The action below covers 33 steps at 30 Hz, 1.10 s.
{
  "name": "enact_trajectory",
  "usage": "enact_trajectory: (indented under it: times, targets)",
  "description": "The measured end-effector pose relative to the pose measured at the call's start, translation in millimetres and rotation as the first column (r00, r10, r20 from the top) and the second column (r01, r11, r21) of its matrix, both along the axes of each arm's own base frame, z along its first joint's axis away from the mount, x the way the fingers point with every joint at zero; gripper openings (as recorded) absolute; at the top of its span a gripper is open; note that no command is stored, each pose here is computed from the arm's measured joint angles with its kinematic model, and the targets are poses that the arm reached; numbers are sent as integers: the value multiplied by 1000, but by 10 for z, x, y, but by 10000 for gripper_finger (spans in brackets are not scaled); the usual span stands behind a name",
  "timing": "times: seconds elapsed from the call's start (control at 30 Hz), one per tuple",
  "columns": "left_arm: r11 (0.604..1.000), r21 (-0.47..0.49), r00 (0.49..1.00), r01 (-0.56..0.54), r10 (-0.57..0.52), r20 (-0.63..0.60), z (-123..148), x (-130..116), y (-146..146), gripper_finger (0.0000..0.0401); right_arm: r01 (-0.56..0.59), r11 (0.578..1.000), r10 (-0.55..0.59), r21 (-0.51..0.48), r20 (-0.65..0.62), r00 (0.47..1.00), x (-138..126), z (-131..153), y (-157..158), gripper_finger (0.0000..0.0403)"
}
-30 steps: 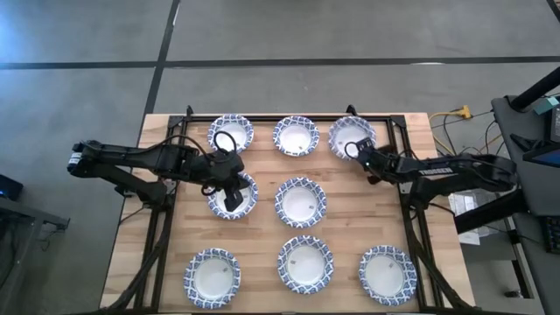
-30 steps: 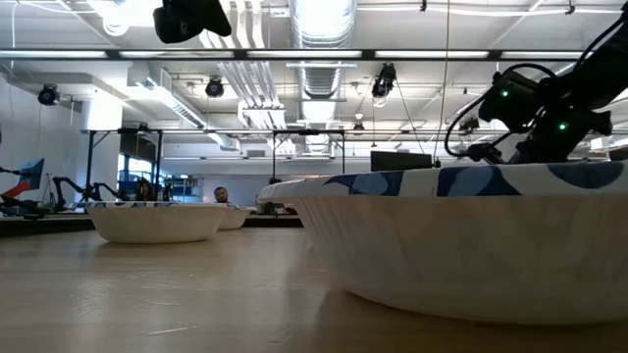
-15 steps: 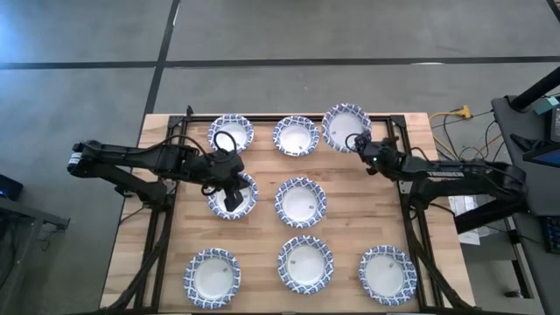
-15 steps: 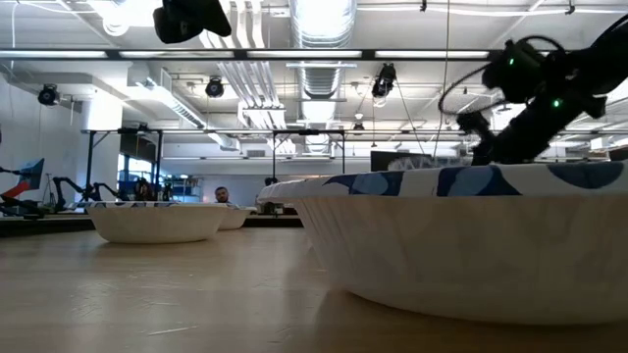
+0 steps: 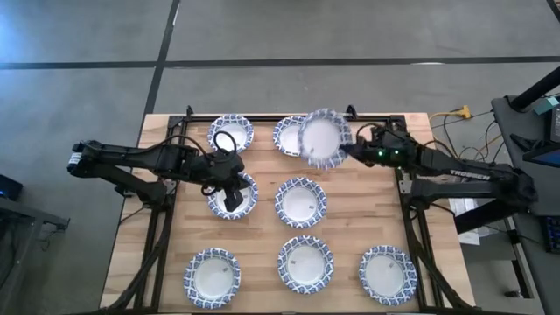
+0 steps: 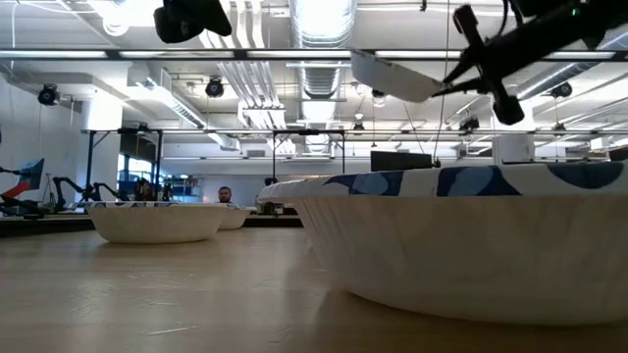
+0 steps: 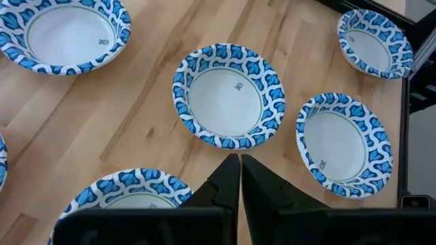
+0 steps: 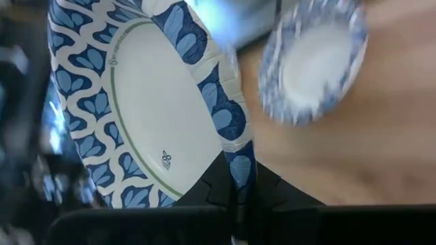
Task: Nest bowls inside each other
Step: Stack the white patterned bowl on top of the center white patterned bowl
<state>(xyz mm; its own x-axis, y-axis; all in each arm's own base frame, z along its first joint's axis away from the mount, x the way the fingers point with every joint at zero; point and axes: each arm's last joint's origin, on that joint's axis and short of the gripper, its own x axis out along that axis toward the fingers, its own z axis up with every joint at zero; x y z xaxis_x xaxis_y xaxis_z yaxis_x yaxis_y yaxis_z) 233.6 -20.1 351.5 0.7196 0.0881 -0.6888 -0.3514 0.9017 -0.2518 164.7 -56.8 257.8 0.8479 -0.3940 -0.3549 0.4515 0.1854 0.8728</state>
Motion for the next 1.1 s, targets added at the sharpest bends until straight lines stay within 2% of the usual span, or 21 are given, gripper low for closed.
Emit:
enact_trajectory:
  times: [0.17,0.27,0.37,0.57,0.67,0.87,0.93,1.1]
  targets:
    - [1000,2,1000,3,-3,22,16,15,-1,0,-195,978,206,76,-203,957,144,155,128,9]
    - [1000,16,999,17,-17,30,23,22,-1,0,-316,940,339,128,-244,909,334,192,144,9]
    - [998,40,998,39,-41,47,38,35,-2,0,-434,885,465,170,-266,844,595,184,123,9]
    - [997,57,997,52,-55,45,37,36,1,0,-594,746,666,302,-354,657,1090,-67,48,9]
    - [997,56,998,52,-54,45,37,36,1,0,-613,696,717,374,-404,568,1267,-223,10,9]
    - [997,43,997,57,-59,44,36,36,-3,0,-630,634,764,448,-489,421,1495,-353,-45,9]
    - [997,34,997,67,-68,44,36,36,-7,0,-633,633,760,446,-514,398,1535,-362,-60,9]
    - [997,29,996,72,-73,43,35,36,-10,0,-620,670,715,407,-578,393,1568,-380,-89,9]
